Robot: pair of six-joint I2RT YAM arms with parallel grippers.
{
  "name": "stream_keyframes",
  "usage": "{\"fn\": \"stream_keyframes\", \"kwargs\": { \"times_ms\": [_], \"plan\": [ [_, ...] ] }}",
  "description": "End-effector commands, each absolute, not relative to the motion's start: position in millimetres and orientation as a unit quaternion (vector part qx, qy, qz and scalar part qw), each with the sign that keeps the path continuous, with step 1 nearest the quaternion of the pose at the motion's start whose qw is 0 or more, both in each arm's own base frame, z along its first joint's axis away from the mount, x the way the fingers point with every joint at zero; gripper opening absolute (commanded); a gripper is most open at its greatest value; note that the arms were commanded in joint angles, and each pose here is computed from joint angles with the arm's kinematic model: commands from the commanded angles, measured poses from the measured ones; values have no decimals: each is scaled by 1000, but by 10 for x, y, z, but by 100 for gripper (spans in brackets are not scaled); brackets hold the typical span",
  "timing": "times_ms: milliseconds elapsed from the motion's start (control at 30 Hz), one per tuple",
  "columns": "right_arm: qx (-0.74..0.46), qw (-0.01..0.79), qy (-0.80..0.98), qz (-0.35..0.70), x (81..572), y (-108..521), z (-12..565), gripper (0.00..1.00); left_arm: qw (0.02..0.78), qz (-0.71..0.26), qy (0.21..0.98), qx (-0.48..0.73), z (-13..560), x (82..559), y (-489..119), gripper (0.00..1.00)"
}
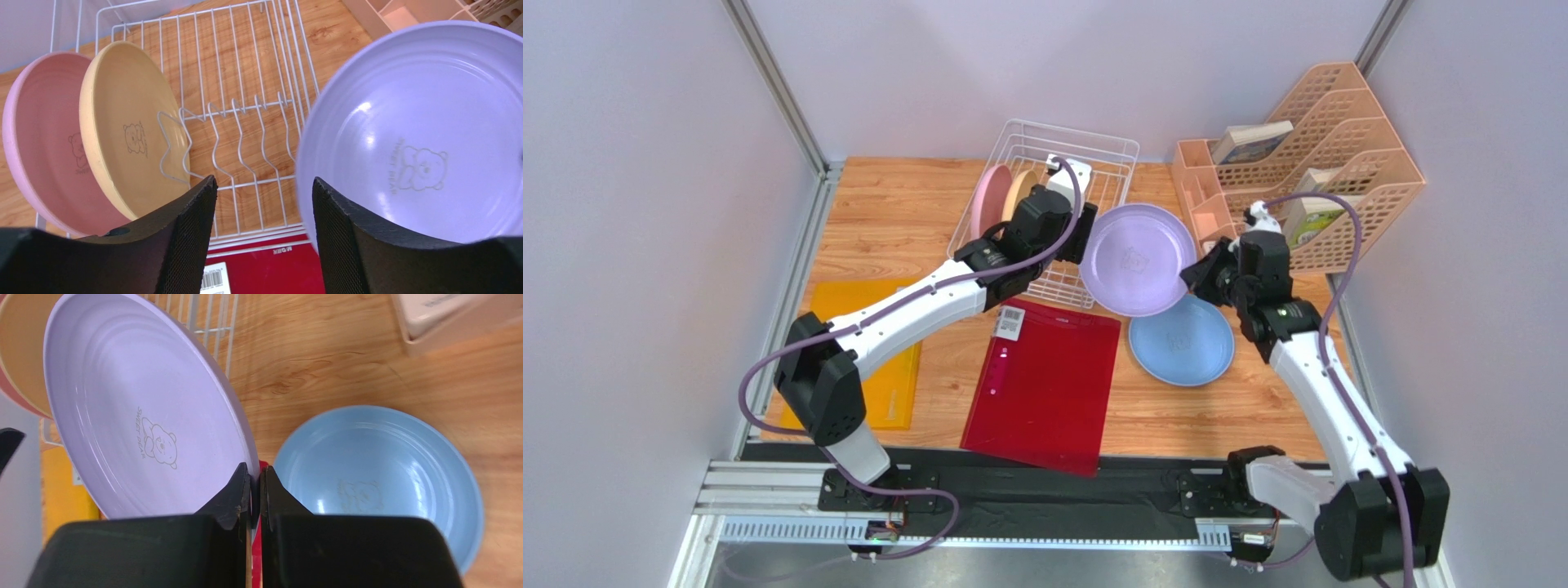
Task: Unload the plates from the dish rack
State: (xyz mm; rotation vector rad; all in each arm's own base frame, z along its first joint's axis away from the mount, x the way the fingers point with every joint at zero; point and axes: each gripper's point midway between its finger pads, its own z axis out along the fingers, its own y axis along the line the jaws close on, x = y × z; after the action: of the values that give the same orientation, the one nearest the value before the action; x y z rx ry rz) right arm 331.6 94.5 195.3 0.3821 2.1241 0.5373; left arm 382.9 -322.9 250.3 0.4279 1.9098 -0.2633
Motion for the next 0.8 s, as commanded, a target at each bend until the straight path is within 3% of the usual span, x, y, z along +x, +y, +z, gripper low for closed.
{"fn": "stream_keyframes", "kwargs": {
  "times_ms": [0, 100, 167, 300, 767],
  "plan": [
    [201, 468, 846, 155, 3046, 611, 1961, 0, 588, -120, 785, 152, 2843, 3884, -3065, 69],
    [226, 469, 844, 129, 2849, 464, 1957, 0, 588, -116, 787, 144, 2836, 3897, -2962, 81],
    [245, 470, 841, 110, 2699, 355, 1958, 0, 597, -110, 783, 137, 2890, 3904, -2892, 83],
    [287, 460, 836, 81, 2466, 199, 1843, 0, 600, -95, 784, 129, 2838, 3906, -2757, 96],
    [328, 418, 844, 70, 2293, 165, 1296, 0, 603, -94, 784, 111, 2827, 3893, -2591, 98]
  ]
}}
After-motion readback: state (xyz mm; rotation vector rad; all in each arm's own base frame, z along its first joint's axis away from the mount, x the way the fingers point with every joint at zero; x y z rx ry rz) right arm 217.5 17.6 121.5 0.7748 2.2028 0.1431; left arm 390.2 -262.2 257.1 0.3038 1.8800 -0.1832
